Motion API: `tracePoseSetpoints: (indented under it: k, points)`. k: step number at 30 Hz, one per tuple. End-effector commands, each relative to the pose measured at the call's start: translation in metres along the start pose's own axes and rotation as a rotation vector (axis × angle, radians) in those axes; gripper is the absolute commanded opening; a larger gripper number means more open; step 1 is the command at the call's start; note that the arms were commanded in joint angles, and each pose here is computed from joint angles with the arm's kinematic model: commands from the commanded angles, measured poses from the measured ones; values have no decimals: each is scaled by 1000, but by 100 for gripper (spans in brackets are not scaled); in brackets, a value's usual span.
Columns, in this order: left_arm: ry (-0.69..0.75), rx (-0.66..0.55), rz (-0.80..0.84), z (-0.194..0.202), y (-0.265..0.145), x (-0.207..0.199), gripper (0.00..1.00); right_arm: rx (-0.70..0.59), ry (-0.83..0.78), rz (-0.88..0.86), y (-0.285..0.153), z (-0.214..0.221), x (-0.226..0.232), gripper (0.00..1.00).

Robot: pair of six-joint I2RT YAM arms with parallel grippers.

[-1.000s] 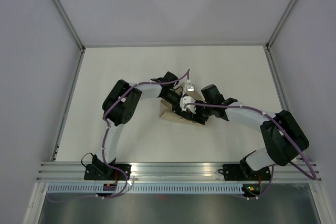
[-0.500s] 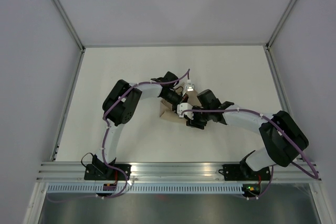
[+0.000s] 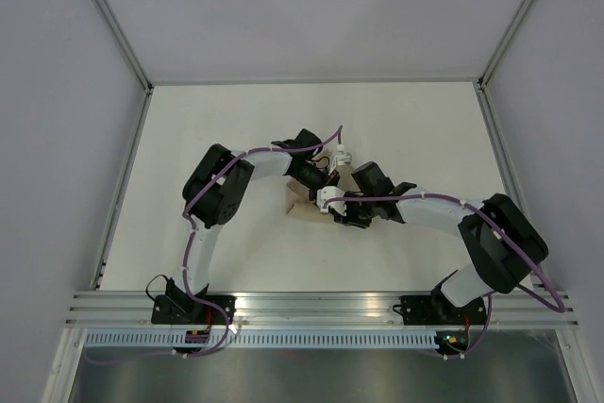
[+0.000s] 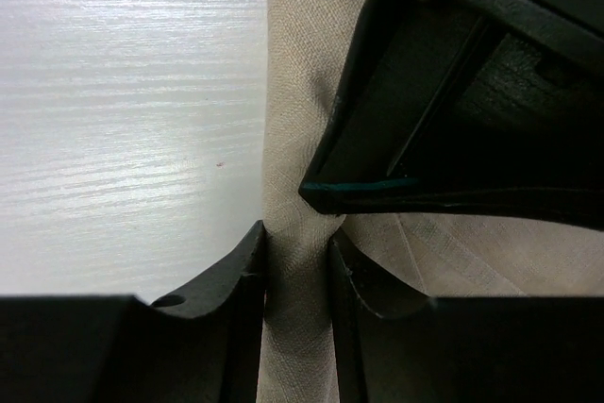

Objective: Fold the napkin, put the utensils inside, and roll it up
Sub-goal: Roll the napkin at the center of the board.

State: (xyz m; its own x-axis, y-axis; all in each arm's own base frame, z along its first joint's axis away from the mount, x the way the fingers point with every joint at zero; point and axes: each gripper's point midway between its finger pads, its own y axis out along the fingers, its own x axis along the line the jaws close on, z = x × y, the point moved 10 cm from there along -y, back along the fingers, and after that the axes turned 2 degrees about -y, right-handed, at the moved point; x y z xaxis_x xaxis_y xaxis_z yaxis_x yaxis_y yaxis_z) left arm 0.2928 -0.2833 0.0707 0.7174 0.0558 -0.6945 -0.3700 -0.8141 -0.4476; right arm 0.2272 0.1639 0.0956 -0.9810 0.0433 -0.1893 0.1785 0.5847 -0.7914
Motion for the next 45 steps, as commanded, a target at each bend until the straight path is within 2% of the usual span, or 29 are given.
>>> tracePoseSetpoints:
  k: [1,4,11,17,18,20,21,23,24,25,28,32,35,38,45]
  points:
    - [-49,70,-146,11,-8,-1,25,52,5,-49,1,5,3,10]
    - [-10,32,-169,1,-14,-11,26,70,14,-109,3,7,8,4]
    - [113,-88,-285,-34,-36,-36,28,105,50,-223,6,10,13,1]
    - [162,-201,-575,-51,-60,-43,28,115,77,-300,7,8,14,0]
    - [145,-212,-618,-43,-61,-42,28,108,73,-306,7,5,11,0]
    - [196,-332,-765,-54,-81,-53,28,119,99,-356,9,8,13,0]
    - [185,-350,-812,-45,-85,-54,28,110,101,-360,9,5,7,0]
    - [226,-512,-974,-57,-112,-69,28,117,144,-412,12,11,5,0]
    - [208,-538,-1024,-44,-118,-67,27,118,159,-424,16,11,-2,0]
    - [205,-630,-1087,-46,-134,-81,28,122,192,-461,14,13,-3,0]
    - [227,-765,-1153,-36,-155,-99,28,133,249,-526,17,14,-16,0]
    - [322,-860,-1134,-23,-161,-120,28,162,317,-599,26,16,-33,0]
    - [424,-815,-1082,-7,-150,-125,29,195,367,-647,36,22,-46,0]
    - [556,-756,-1033,-3,-133,-133,36,219,413,-683,46,28,-58,0]
    - [700,-443,-913,11,-57,-124,42,253,459,-682,61,37,-74,0]
